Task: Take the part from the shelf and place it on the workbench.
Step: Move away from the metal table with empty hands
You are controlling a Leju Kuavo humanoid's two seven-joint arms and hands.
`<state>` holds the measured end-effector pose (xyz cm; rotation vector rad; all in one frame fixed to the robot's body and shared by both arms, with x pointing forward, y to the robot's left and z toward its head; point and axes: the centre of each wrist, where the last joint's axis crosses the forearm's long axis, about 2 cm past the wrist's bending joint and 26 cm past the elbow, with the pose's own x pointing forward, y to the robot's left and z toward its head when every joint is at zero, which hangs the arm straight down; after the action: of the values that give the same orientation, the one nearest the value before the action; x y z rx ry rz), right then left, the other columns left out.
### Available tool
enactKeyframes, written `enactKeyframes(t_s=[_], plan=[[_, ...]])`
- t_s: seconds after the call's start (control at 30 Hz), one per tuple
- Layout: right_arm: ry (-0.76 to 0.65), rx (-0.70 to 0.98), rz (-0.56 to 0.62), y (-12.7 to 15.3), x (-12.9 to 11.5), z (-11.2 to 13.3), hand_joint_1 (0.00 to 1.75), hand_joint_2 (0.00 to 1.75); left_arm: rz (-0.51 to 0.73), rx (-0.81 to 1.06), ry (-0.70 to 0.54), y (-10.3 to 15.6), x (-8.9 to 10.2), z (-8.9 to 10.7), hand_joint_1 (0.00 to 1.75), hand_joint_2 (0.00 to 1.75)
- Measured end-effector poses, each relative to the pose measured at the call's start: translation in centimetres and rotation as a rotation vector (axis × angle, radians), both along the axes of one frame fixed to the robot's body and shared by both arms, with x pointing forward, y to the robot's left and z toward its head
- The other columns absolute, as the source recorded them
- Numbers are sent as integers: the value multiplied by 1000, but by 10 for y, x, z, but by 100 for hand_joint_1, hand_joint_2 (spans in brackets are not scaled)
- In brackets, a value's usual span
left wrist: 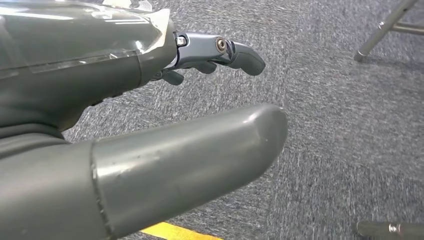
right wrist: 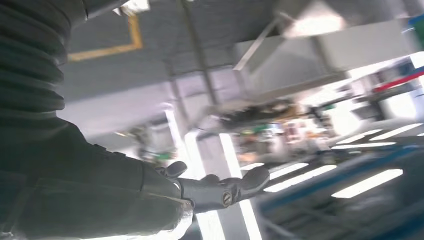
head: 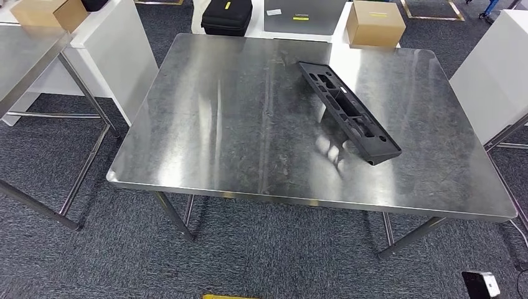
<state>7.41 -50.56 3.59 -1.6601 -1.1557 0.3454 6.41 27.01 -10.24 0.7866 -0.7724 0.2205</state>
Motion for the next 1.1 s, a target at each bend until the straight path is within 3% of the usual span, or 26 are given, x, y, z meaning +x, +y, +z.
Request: enactKeyframes(t_s=[0.23,0.47,0.63,0.77,1.1], plan=[[112,278,-157,44,-13,-72,0,175,-36,-3,4,-3,0,0,0,0],[278,594,-355,95,-25,-114,0,175,-61,-22,18,-4,3,0,0,0],[450,873,-469,136,-24,-132,0,175,-99,-63,53,-4,4,0,0,0],[552,1029,-495,163,-22,-138,0,175,-143,-82,67,-5,4,0,0,0],[655,1153,-458,196,-24,-142,0,175,-174,-81,112,0,-1,-1,0,0]])
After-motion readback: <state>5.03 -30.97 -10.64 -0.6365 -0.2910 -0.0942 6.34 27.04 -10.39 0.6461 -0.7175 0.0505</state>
